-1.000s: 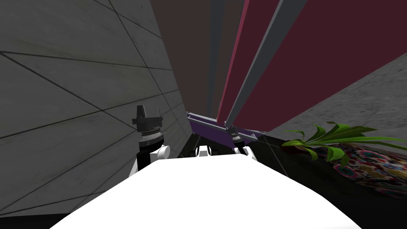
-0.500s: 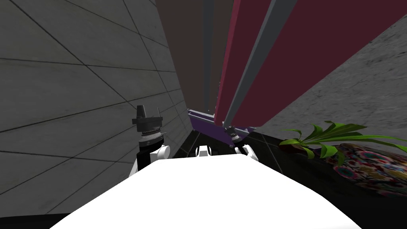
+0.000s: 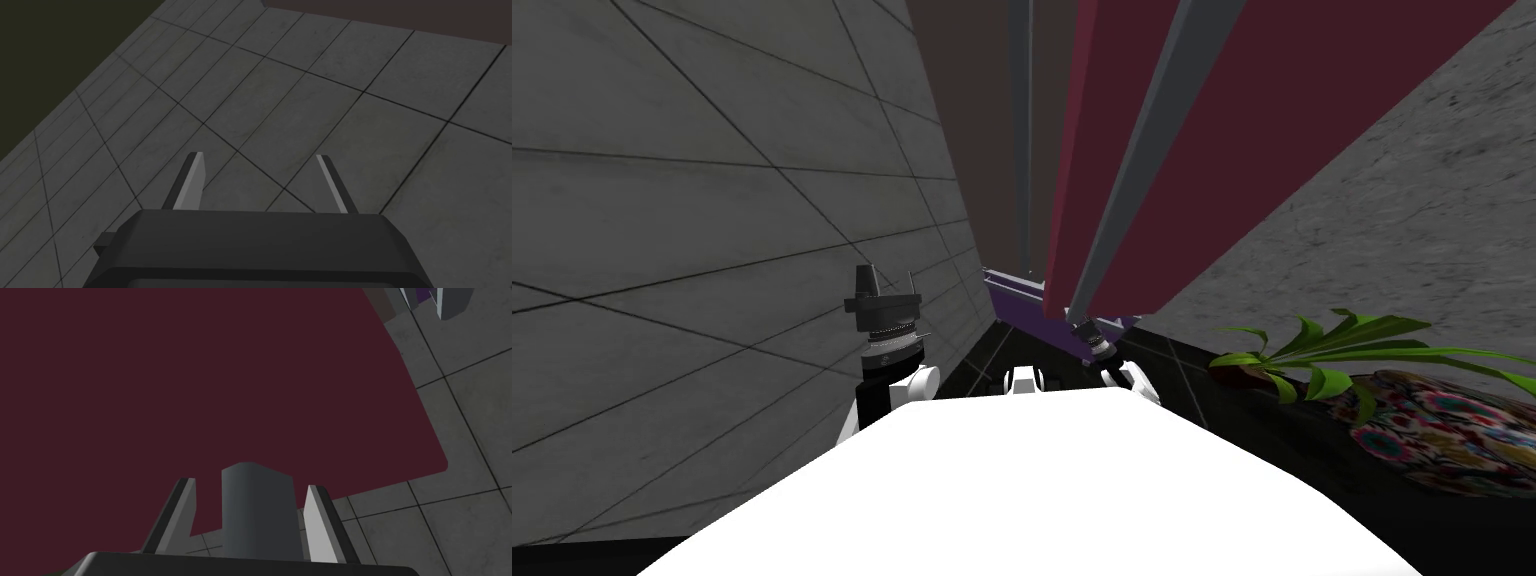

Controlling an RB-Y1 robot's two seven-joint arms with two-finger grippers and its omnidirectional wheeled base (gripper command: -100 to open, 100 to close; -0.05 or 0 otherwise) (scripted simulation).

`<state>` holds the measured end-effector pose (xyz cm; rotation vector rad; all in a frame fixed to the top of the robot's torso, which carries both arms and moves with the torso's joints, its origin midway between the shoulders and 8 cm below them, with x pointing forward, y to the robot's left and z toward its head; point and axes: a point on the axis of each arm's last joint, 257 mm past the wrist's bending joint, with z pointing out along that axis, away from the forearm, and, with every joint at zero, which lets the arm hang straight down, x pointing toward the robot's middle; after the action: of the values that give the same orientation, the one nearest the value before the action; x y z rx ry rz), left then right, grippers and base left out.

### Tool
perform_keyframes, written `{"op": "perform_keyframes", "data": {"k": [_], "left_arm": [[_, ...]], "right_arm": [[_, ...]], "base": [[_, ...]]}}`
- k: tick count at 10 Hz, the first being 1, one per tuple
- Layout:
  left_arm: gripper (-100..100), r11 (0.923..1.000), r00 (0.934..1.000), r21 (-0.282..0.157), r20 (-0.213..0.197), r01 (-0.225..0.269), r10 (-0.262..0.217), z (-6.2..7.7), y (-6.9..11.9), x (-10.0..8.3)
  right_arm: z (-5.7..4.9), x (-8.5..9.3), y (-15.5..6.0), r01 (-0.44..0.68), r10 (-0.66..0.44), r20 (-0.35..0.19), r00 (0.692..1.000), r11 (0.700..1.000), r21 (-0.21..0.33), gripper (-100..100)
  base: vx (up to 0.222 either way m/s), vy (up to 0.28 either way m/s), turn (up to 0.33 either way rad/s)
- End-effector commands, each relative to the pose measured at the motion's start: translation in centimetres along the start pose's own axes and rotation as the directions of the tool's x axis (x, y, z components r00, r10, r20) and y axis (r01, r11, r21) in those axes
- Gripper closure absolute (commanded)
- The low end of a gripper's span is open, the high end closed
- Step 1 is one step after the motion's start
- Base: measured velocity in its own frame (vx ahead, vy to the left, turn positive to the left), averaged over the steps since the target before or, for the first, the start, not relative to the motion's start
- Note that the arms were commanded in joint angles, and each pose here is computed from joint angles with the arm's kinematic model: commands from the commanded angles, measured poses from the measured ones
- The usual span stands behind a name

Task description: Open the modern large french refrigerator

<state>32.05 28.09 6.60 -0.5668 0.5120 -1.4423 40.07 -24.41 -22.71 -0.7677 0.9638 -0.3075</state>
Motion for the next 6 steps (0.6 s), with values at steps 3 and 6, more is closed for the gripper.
{"op": "perform_keyframes", "data": {"k": [3, 6], "left_arm": [[0, 1.0000, 1.0000, 0.000, 0.000, 0.000, 0.000, 0.0, 0.0, 0.0], [0, 1.0000, 1.0000, 0.000, 0.000, 0.000, 0.000, 0.0, 0.0, 0.0]], "right_arm": [[0.2, -2.8, 2.2, -0.046, 0.056, 0.106, 0.993, 0.995, -0.090, 100], [-0.3, -4.1, 3.5, -0.065, 0.086, 0.149, 0.985, 0.988, -0.141, 100]], "base": [[-0.193, -0.183, 0.105], [-0.133, -0.137, 0.063]]}}
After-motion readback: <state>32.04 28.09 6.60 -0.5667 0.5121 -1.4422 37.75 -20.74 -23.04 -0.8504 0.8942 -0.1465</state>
